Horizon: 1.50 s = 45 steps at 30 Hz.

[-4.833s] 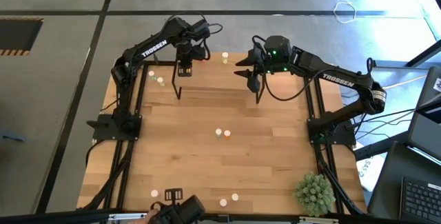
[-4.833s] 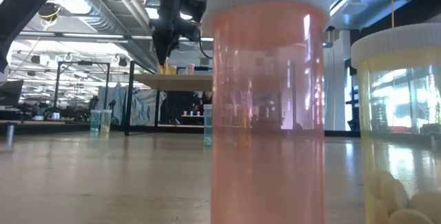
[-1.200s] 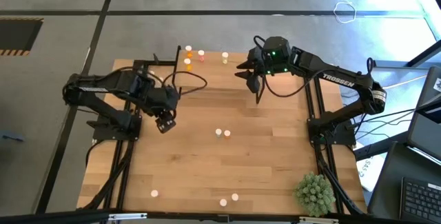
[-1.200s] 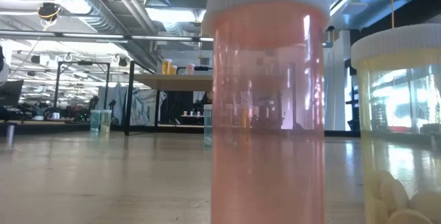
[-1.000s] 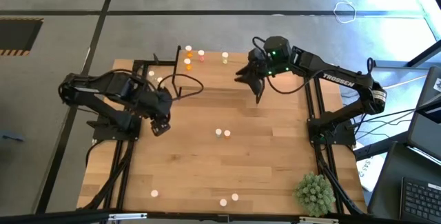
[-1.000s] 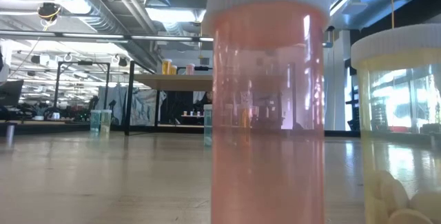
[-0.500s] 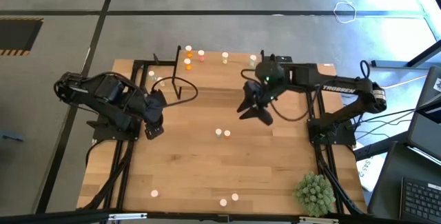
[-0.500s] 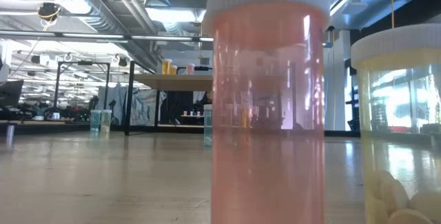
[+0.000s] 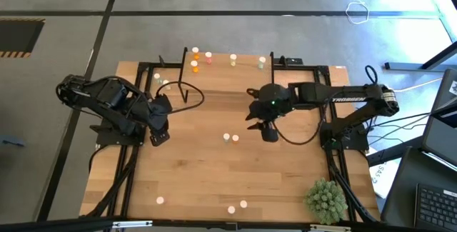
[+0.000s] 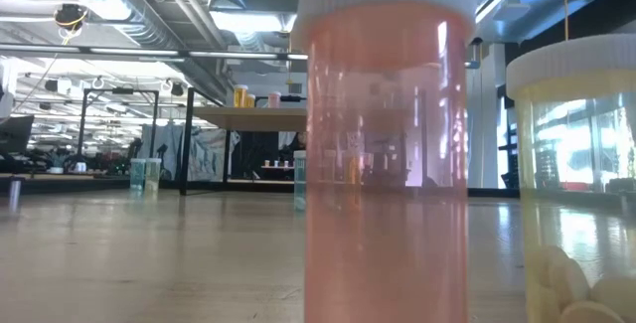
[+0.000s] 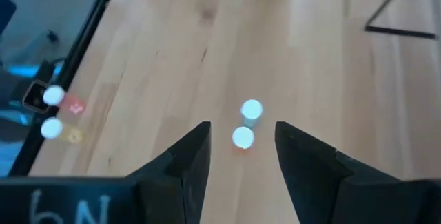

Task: Pick and place medicine bottles onto shelf by color
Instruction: Put the bottom blue pill bottle on the shelf aligned with the other blue pill bottle

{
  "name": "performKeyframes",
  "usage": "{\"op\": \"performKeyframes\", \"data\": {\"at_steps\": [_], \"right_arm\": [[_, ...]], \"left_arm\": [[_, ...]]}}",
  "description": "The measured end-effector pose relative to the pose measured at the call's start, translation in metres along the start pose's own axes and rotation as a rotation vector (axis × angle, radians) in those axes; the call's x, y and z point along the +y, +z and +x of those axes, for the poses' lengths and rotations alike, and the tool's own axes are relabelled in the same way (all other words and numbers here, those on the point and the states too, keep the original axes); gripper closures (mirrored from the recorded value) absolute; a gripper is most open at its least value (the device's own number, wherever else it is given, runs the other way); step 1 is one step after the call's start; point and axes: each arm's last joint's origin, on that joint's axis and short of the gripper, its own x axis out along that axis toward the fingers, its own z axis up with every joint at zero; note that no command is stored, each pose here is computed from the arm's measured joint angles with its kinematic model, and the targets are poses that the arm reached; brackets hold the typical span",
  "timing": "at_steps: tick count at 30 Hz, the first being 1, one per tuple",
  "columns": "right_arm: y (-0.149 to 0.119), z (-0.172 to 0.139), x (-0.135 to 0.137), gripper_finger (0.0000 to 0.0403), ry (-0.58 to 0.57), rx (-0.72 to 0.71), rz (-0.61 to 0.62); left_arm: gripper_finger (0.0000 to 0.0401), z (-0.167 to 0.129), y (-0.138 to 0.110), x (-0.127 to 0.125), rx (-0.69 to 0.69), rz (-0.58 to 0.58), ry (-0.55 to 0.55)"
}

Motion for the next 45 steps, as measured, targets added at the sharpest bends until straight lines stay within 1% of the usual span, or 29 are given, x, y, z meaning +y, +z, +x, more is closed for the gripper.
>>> {"op": "performKeyframes", "data": {"at_steps": [5,9,12,15,20,24,28,37,41,45], "right_arm": [[-0.002,0.032,0.0,0.0237,0.009,0.058,-0.008],[-0.006,0.058,-0.007,0.0237,-0.067,0.116,0.007],[-0.005,0.074,-0.014,0.0237,-0.085,0.133,0.057],[0.0,0.089,-0.017,0.0237,-0.067,0.135,0.096],[-0.001,0.122,-0.018,0.0238,0.004,0.189,0.1],[-0.002,0.14,-0.02,0.0238,0.002,0.214,0.106],[-0.006,0.153,-0.022,0.0237,-0.004,0.232,0.135],[-0.01,0.163,-0.024,0.0238,-0.008,0.243,0.137],[-0.01,0.163,-0.026,0.0238,-0.08,0.246,0.125],[-0.01,0.163,-0.028,0.0237,-0.077,0.246,0.13]], "left_arm": [[0.0189,0.0,0.0,0.0,0.001,0.005,0.0],[0.0189,0.0,0.0,0.0,0.0,0.006,0.0],[0.0189,0.0,0.0,0.0,0.0,0.007,0.0],[0.0189,0.0,0.0,0.0,0.001,0.008,0.0],[0.0189,0.0,0.0,0.0,0.001,0.008,0.0],[0.0189,0.0,0.0,0.0,0.001,0.008,0.0],[0.0189,0.0,0.0,0.0,0.001,0.008,0.0],[0.0189,0.0,0.0,0.0,0.001,0.009,0.0],[0.0189,0.0,0.0,0.0,0.001,0.008,0.0],[0.0189,0.0,0.0,0.0,0.001,0.008,0.0]]}}
